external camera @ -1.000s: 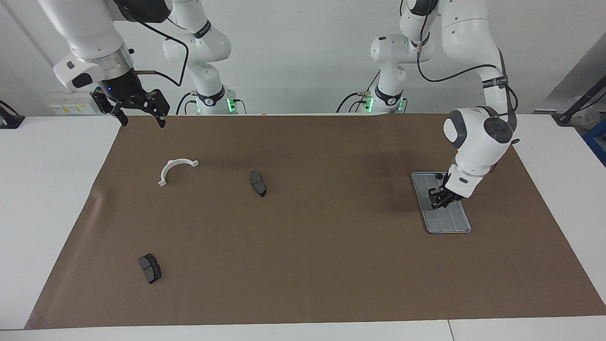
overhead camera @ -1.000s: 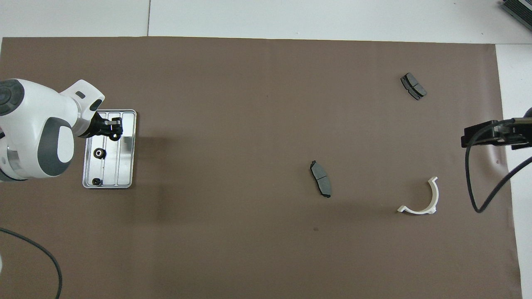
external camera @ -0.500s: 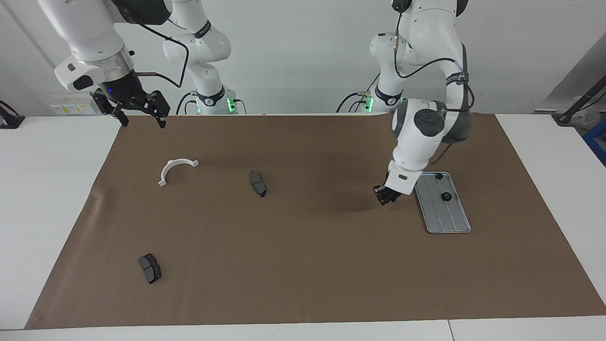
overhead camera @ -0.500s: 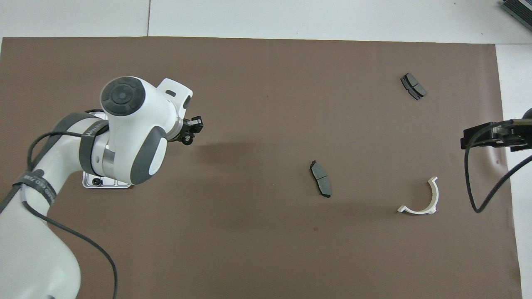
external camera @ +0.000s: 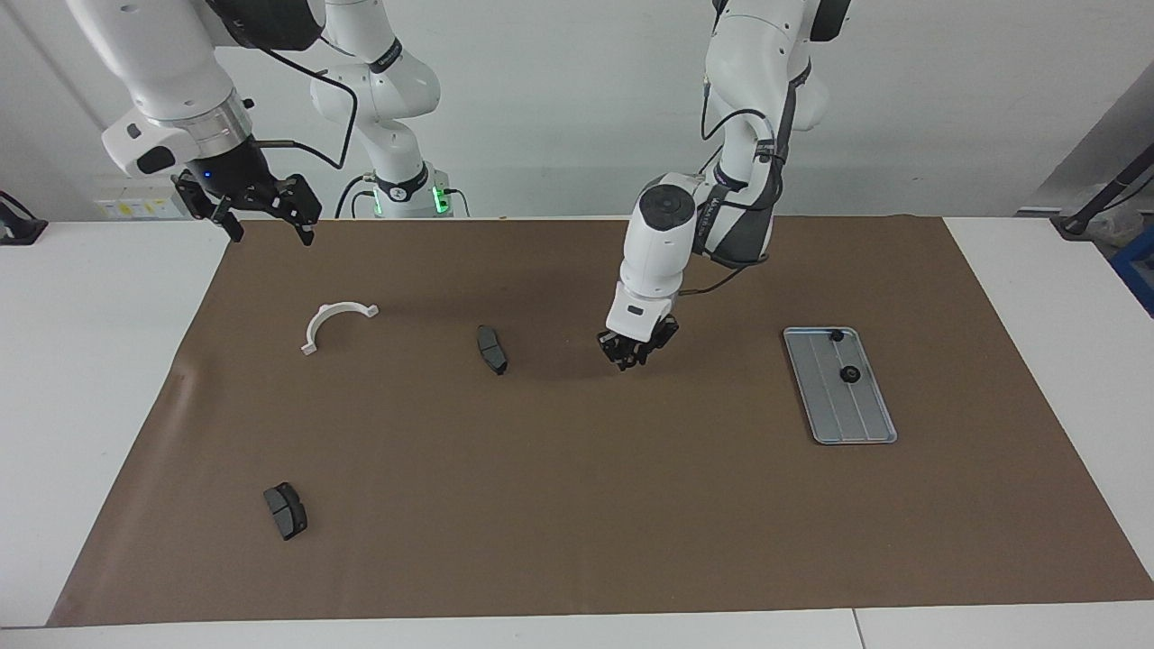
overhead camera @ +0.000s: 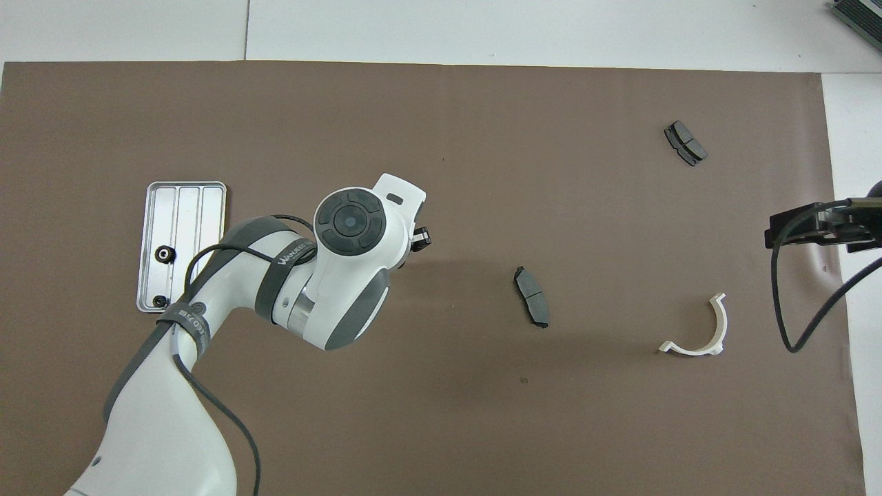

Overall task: Place bearing gear from tray to pile
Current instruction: 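Carry the gear to the table center and release it with the left gripper, then grasp the centered gear with the right gripper while the left gripper returns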

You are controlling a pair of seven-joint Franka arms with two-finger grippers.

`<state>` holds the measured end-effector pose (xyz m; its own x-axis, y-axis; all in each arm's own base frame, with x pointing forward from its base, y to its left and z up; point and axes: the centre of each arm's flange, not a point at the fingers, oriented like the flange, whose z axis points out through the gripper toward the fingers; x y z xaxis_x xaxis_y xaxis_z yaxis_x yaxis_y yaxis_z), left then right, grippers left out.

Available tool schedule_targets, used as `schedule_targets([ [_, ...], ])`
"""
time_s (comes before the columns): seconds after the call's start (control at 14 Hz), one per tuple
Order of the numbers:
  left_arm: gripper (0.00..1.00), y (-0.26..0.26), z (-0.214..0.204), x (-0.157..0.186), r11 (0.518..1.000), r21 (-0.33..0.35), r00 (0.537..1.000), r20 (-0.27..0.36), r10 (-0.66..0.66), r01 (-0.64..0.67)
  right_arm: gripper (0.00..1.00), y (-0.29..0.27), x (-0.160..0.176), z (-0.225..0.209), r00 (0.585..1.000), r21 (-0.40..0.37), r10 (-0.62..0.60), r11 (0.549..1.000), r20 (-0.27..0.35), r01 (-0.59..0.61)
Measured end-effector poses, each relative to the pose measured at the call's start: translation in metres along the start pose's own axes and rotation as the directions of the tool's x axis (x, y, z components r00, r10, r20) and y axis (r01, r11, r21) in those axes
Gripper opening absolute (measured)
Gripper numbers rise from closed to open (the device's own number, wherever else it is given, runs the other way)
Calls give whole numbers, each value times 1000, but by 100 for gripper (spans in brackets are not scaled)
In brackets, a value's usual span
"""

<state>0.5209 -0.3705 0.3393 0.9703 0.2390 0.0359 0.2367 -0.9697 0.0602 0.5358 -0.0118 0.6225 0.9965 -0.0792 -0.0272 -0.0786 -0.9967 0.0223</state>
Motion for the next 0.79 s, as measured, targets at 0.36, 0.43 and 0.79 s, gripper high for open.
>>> schedule_targets([
  [0.36, 48, 12, 25, -9, 1000, 1, 1000, 1, 22, -22, 100, 11, 9, 10, 998, 5, 21, 1000, -61, -20],
  [0.43, 57, 13, 22, -8, 1000, 1, 1000, -6, 25, -25, 100, 9, 9, 12, 998, 5, 18, 1000, -60, -17],
  [0.79, 100, -46, -29, 80, 996, -27, 992, -89, -85, 83, 100, -44, 13, 38, 995, 7, -63, 998, -81, 64],
])
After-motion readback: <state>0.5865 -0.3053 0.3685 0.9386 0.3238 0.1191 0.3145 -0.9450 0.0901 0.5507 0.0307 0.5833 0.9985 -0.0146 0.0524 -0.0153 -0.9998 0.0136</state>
